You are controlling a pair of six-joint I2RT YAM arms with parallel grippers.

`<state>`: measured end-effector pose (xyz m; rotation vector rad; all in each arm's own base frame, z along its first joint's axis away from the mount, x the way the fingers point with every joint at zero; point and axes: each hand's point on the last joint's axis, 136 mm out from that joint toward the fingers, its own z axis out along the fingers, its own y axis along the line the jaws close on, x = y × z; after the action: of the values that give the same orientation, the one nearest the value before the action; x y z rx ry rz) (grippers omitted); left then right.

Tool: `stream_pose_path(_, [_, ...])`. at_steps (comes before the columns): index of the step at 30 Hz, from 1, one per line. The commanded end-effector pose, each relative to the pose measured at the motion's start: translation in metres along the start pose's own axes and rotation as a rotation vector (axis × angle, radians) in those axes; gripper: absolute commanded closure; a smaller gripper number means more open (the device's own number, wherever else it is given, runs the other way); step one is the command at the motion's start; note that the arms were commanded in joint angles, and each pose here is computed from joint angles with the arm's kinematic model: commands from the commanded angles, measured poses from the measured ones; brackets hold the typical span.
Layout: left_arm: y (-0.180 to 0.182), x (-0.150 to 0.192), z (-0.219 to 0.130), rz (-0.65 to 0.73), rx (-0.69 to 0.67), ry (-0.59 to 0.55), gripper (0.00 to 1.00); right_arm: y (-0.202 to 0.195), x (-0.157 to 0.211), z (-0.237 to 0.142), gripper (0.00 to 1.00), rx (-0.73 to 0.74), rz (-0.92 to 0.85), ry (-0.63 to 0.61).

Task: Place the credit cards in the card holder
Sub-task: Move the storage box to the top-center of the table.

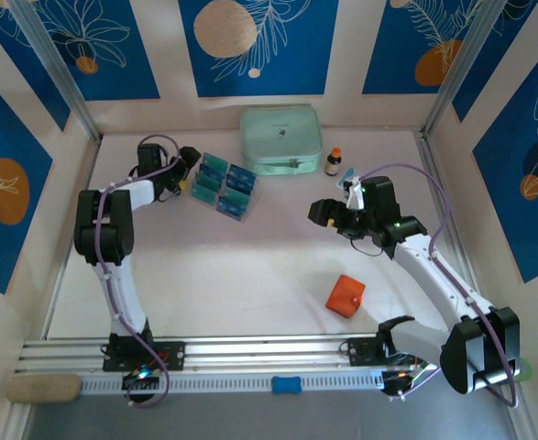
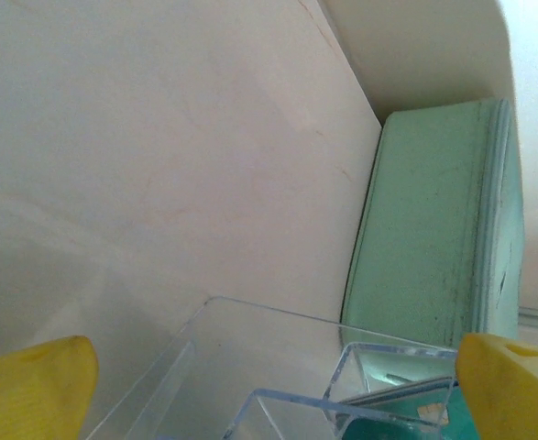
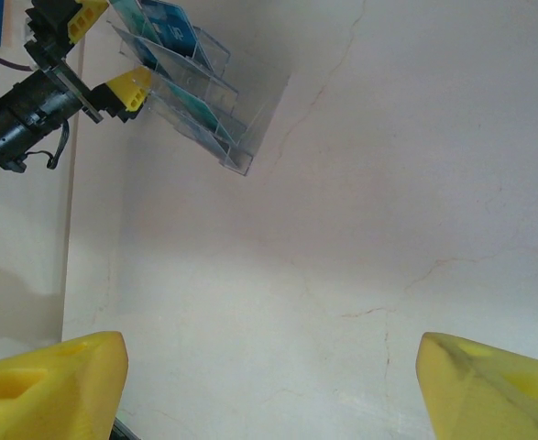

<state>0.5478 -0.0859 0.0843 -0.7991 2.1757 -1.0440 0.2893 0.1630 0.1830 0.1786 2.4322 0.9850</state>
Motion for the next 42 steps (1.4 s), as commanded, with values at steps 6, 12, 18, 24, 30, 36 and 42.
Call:
stream_pose_path(6, [-0.023, 0.025, -0.006, -0.002, 0.104, 0.025, 0.0, 0.001, 0.01, -0.006, 0.17, -0.024, 0.006, 0.016])
stream_pose_path(12, [-0.032, 0.053, -0.011, -0.005, 0.151, 0.047, 0.0, 0.001, 0.012, 0.001, 0.17, -0.046, 0.018, 0.032])
stream_pose_path(18, [-0.04, 0.088, -0.016, -0.024, 0.207, 0.064, 0.0, 0.007, 0.023, 0.024, 0.17, -0.053, -0.005, 0.092])
stream_pose_path(24, [-0.038, 0.102, -0.022, -0.031, 0.22, 0.063, 0.0, 0.022, 0.052, 0.065, 0.18, -0.06, -0.054, 0.202])
stream_pose_path(30, [-0.049, 0.1, -0.032, 0.009, 0.227, 0.056, 0.0, 0.032, 0.073, 0.113, 0.18, -0.049, -0.096, 0.28])
stream_pose_path(36, [-0.051, 0.086, -0.041, 0.094, 0.146, 0.031, 0.0, 0.04, 0.077, 0.15, 0.18, -0.033, -0.132, 0.319])
stream_pose_path(42, [-0.037, 0.075, -0.04, 0.157, 0.023, 0.039, 0.0, 0.043, 0.073, 0.176, 0.19, -0.025, -0.141, 0.328])
